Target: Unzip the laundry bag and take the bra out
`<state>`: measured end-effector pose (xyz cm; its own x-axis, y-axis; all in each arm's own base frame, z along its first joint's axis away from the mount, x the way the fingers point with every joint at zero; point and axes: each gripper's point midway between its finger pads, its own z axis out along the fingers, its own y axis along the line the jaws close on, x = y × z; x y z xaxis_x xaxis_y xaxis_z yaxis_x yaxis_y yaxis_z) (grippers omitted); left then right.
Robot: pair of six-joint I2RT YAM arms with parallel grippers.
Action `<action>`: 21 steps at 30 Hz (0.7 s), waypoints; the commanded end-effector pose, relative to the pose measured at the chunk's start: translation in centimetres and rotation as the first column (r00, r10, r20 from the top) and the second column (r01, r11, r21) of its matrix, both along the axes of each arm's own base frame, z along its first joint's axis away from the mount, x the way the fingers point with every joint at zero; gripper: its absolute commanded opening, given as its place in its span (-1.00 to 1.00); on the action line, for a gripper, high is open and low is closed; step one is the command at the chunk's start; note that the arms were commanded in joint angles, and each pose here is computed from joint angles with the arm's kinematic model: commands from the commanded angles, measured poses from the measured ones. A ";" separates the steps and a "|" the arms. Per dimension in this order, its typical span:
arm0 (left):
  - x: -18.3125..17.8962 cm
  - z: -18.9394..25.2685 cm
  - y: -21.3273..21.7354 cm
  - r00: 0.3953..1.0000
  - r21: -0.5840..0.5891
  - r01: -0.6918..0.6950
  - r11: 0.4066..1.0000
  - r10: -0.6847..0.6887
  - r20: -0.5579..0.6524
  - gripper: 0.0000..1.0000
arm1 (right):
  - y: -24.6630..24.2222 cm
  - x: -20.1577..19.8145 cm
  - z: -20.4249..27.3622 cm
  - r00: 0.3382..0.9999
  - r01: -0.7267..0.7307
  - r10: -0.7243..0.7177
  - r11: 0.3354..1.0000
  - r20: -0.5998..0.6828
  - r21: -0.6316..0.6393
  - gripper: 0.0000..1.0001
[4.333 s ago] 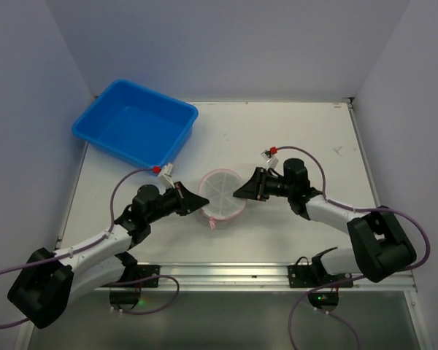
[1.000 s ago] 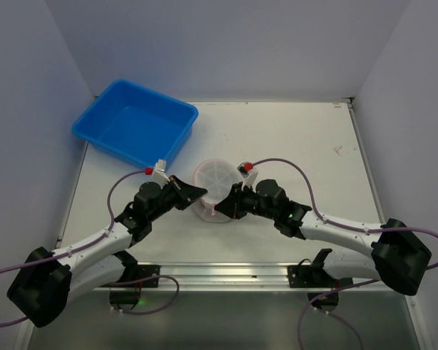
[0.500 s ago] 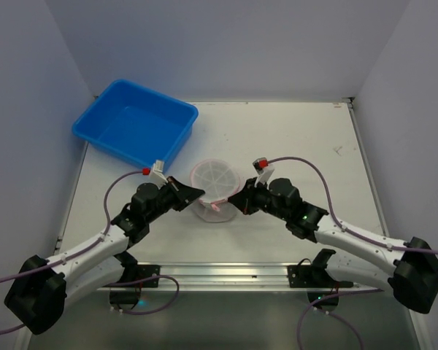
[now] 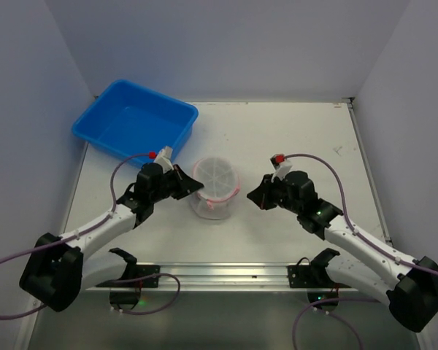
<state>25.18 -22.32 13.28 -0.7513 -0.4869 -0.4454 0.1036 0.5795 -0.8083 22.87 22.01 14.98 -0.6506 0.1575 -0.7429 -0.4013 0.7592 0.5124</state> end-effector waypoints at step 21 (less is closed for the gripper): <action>2.1 4.4 -0.8 0.994 0.108 -0.093 0.990 0.087 0.062 0.97 | -1.3 3.7 2.8 0.975 0.213 -0.213 0.977 0.070 -0.001 0.36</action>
